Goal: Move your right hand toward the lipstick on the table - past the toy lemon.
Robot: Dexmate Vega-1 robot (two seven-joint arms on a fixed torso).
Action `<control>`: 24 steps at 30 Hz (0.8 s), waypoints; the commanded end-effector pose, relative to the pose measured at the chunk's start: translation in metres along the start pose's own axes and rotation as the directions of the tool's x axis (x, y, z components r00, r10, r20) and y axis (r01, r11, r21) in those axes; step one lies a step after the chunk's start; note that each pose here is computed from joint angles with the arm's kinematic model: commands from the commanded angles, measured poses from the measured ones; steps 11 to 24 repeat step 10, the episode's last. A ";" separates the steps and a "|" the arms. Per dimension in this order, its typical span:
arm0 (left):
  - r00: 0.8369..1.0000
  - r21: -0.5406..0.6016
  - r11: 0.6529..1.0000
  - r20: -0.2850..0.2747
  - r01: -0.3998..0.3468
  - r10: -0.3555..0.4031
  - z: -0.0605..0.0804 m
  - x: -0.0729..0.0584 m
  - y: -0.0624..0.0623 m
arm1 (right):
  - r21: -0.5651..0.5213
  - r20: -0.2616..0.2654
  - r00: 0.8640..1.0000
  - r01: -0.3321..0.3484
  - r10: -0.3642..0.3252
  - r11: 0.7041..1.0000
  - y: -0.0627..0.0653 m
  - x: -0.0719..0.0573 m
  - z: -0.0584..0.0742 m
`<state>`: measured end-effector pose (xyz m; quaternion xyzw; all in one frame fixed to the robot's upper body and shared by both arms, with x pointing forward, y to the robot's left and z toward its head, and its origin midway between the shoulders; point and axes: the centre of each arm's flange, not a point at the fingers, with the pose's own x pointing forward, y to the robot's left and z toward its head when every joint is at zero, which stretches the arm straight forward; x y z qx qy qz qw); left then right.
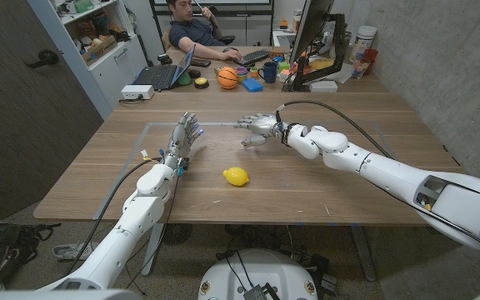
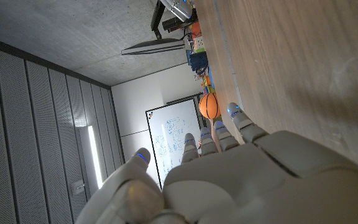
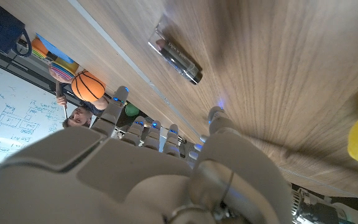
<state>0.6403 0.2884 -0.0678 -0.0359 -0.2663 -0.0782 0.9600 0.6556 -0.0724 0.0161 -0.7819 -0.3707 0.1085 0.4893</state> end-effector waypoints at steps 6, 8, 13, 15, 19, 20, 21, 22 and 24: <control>1.000 0.000 1.000 -0.005 0.004 -0.004 -0.001 0.003 0.002 | -0.004 -0.009 1.000 -0.007 0.007 1.000 0.003 0.003 0.002; 1.000 0.000 1.000 -0.006 0.006 -0.006 -0.002 0.004 0.002 | 0.001 -0.009 1.000 -0.003 0.003 1.000 0.003 0.002 0.001; 1.000 -0.001 1.000 -0.007 0.008 -0.008 -0.002 0.004 0.002 | -0.003 -0.012 1.000 -0.002 0.002 1.000 0.003 0.002 0.001; 1.000 -0.001 1.000 -0.007 0.008 -0.008 -0.002 0.004 0.002 | -0.003 -0.012 1.000 -0.002 0.002 1.000 0.003 0.002 0.001; 1.000 -0.001 1.000 -0.007 0.008 -0.008 -0.002 0.004 0.002 | -0.003 -0.012 1.000 -0.002 0.002 1.000 0.003 0.002 0.001; 1.000 -0.001 1.000 -0.007 0.008 -0.008 -0.002 0.004 0.002 | -0.003 -0.012 1.000 -0.002 0.002 1.000 0.003 0.002 0.001; 1.000 -0.001 1.000 -0.007 0.008 -0.008 -0.002 0.004 0.002 | -0.003 -0.012 1.000 -0.002 0.002 1.000 0.003 0.002 0.001; 1.000 -0.001 1.000 -0.007 0.008 -0.008 -0.002 0.004 0.002 | -0.003 -0.012 1.000 -0.002 0.002 1.000 0.003 0.002 0.001; 1.000 -0.001 1.000 -0.007 0.008 -0.008 -0.002 0.004 0.002 | -0.003 -0.012 1.000 -0.002 0.002 1.000 0.003 0.002 0.001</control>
